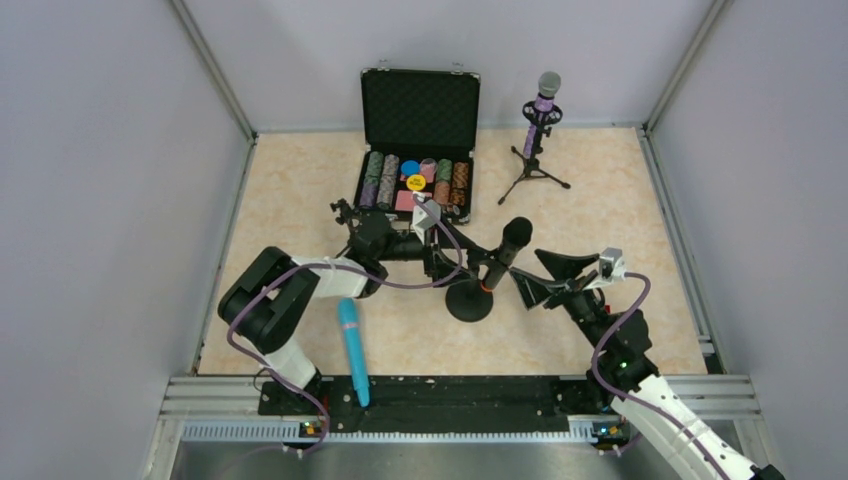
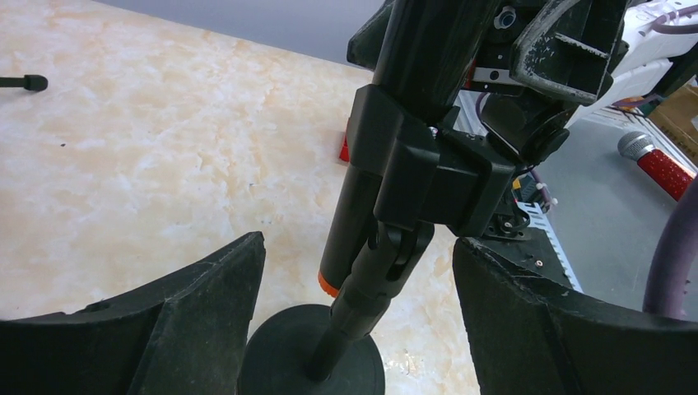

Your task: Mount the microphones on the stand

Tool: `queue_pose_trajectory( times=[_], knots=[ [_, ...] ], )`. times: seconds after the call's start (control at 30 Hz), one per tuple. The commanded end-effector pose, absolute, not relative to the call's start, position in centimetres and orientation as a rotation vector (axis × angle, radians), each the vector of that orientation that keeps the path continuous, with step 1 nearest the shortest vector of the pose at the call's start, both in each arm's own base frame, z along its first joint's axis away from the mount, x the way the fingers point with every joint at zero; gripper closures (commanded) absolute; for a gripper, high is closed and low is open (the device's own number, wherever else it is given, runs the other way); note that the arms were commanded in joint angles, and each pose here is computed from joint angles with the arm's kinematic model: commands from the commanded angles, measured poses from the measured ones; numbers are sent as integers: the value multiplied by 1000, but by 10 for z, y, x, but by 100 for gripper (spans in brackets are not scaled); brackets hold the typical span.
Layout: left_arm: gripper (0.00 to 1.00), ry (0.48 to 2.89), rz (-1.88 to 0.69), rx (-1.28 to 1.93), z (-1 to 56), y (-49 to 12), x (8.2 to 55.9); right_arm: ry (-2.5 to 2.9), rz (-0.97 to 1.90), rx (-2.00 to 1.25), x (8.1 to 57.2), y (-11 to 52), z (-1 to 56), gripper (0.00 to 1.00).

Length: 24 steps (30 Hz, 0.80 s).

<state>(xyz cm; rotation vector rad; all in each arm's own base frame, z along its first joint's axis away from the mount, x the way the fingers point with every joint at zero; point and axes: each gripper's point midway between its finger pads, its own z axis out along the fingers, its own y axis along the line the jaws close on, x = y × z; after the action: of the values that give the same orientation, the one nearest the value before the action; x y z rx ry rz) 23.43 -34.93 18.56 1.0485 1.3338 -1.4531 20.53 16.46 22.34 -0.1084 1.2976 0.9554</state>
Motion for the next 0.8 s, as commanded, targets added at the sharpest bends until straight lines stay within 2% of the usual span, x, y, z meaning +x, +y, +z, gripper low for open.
queue_pose_trajectory(
  times=[0.0, 0.33, 0.43, 0.5, 0.6, 0.77],
  knots=[
    [14, 1217, -1464, 1085, 205, -358, 233, 1333, 953, -95, 206, 165, 203, 3],
    [40, 1205, -1505, 1097, 199, -365, 231, 1335, 928, -125, 207, 166, 206, 3],
    [58, 1199, -1519, 1110, 199, -365, 229, 1340, 917, -147, 207, 167, 207, 3],
    [78, 1201, -1529, 1117, 199, -366, 229, 1337, 913, -157, 207, 168, 208, 3],
    [100, 1201, -1548, 1133, 200, -367, 227, 1331, 911, -177, 206, 169, 208, 3],
    [100, 1177, -1527, 1122, 208, -366, 228, 1316, 897, -226, 206, 173, 215, 4]
  ],
)
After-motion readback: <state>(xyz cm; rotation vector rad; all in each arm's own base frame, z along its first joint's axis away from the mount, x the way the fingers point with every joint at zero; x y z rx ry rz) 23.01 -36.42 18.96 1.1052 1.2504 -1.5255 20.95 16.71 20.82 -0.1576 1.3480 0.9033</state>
